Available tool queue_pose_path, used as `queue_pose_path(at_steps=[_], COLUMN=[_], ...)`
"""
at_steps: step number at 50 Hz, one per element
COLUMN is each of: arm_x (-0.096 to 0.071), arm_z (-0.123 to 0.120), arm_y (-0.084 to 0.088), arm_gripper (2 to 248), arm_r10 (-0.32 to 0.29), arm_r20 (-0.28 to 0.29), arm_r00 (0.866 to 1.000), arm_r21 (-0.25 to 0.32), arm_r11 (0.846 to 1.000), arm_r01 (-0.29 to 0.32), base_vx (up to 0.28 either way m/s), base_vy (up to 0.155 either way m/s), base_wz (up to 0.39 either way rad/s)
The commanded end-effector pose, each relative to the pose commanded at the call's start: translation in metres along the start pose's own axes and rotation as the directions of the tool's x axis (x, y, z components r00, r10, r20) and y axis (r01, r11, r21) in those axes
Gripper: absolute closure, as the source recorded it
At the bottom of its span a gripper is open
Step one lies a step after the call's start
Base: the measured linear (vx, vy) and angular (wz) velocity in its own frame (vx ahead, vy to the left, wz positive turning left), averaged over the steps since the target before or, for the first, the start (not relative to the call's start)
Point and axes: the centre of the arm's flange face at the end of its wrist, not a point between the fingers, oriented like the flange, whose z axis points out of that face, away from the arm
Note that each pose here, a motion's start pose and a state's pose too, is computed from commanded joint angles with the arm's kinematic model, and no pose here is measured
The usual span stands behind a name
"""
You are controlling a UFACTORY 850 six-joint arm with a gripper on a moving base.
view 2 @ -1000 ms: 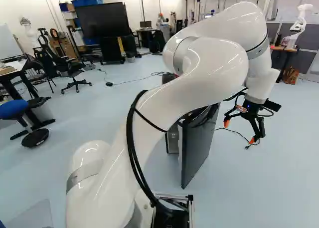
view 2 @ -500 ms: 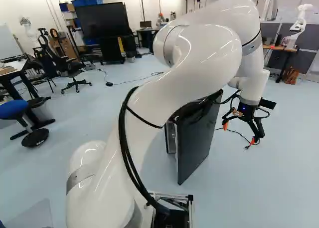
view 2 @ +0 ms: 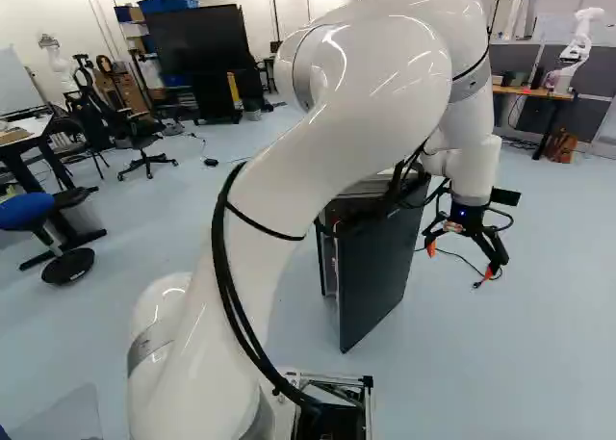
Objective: Grab a drink from the fridge
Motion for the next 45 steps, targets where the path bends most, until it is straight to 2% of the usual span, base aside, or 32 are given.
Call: queue_pose_path(at_steps=[13,28,35,45], arm_x=[-0.020,-0.043,-0.052,-0.062], arm_z=[0.000,-0.001,-0.001,-0.003], arm_y=[-0.004,-0.007,-0.010,-0.016], arm_gripper=[3,3,3,3], arm_r10=[-0.074,-0.158,-0.191,-0.234], arm_r20=[-0.004,-0.001,-0.031,-0.106], arm_r00=[0.997,0.987,0.981,0.967], arm_r21=[-0.045,-0.090,-0.102,-0.113], arm_r11=[0.996,0.983,0.977,0.968], arm_r01=[0.074,0.157,0.187,0.222], base_vx=[0.000,0.000,0.000,0.000], base_vy=[0.000,0.000,0.000,0.000], base_wz=[0.000,0.000,0.000,0.000])
